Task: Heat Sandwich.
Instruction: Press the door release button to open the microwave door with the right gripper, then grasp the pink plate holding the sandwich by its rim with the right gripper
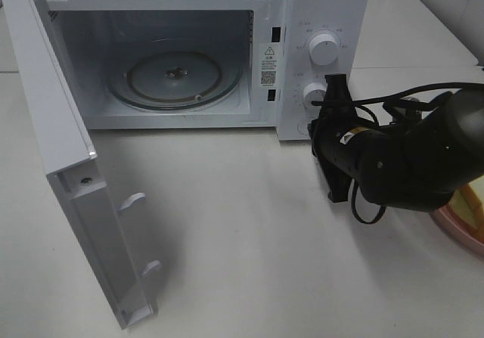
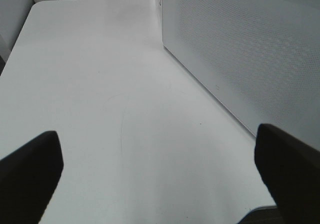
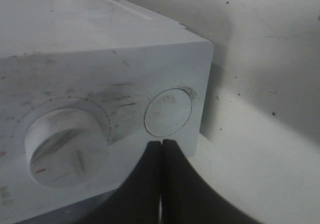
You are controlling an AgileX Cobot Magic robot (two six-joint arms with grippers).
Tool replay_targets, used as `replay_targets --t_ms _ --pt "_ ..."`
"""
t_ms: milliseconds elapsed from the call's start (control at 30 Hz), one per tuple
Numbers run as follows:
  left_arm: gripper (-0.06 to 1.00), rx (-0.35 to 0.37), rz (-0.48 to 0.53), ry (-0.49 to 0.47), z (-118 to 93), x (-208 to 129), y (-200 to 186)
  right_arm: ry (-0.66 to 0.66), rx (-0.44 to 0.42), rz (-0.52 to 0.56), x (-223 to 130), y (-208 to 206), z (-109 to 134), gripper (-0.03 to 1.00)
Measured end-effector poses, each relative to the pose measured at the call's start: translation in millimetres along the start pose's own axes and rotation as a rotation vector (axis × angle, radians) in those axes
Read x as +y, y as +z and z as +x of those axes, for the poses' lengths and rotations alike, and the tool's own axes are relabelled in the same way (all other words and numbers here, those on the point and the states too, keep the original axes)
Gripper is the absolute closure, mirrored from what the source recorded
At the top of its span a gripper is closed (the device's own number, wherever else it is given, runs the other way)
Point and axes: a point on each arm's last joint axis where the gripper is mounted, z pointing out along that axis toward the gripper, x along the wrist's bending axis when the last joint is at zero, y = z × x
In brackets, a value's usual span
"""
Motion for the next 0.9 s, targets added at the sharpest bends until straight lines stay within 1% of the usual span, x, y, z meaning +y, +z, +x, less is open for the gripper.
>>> replay_targets --t_ms 100,200,233,267,367,400,433,500,533,567,667,700,733,833,867,900 --pt "-0.05 0.0 0.0 0.0 0 0 0 -0.012 -0.004 0.015 1 -8 1 0.96" --pt "-0.05 0.0 0.0 0.0 0 0 0 -0.053 -0.057 0.067 1 -21 -1 0.96" --pt "-0.05 0.0 0.0 0.0 0 0 0 -0.08 -0.091 0.101 0 -27 -3 0.96" --pt "-0.05 0.0 0.0 0.0 0 0 0 -0.08 -0.091 0.101 0 -27 -3 0.96" --pt "-0.05 0.0 0.0 0.0 0 0 0 -0.139 -0.13 0.164 -4 -34 -2 0.96" --pt "-0.05 0.0 0.0 0.0 0 0 0 -0.194 -0.144 0.204 -6 -39 0 0.96" --pt "-0.05 0.0 0.0 0.0 0 0 0 -0.194 -0.144 0.204 -6 -39 0 0.96" --pt "-0.05 0.0 0.0 0.0 0 0 0 -0.248 -0.154 0.235 -8 -43 1 0.96" --pt "-0.05 0.0 0.0 0.0 0 0 0 -0.312 -0.178 0.269 -9 -46 1 0.96" --pt "-0.05 0.0 0.0 0.0 0 0 0 -0.312 -0.178 0.269 -9 -46 1 0.96" --pt "-0.05 0.0 0.0 0.0 0 0 0 -0.428 -0.211 0.319 -11 -51 5 0.95" --pt "-0.05 0.0 0.0 0.0 0 0 0 -0.534 -0.235 0.349 -11 -52 9 0.95" --pt "-0.05 0.0 0.0 0.0 0 0 0 -0.534 -0.235 0.349 -11 -52 9 0.95" --pt "-0.05 0.0 0.0 0.0 0 0 0 -0.69 -0.261 0.38 -6 -54 20 0.95" --pt "-0.05 0.0 0.0 0.0 0 0 0 -0.791 -0.273 0.396 -3 -57 27 0.95" --pt "-0.05 0.0 0.0 0.0 0 0 0 -0.791 -0.273 0.396 -3 -57 27 0.95"
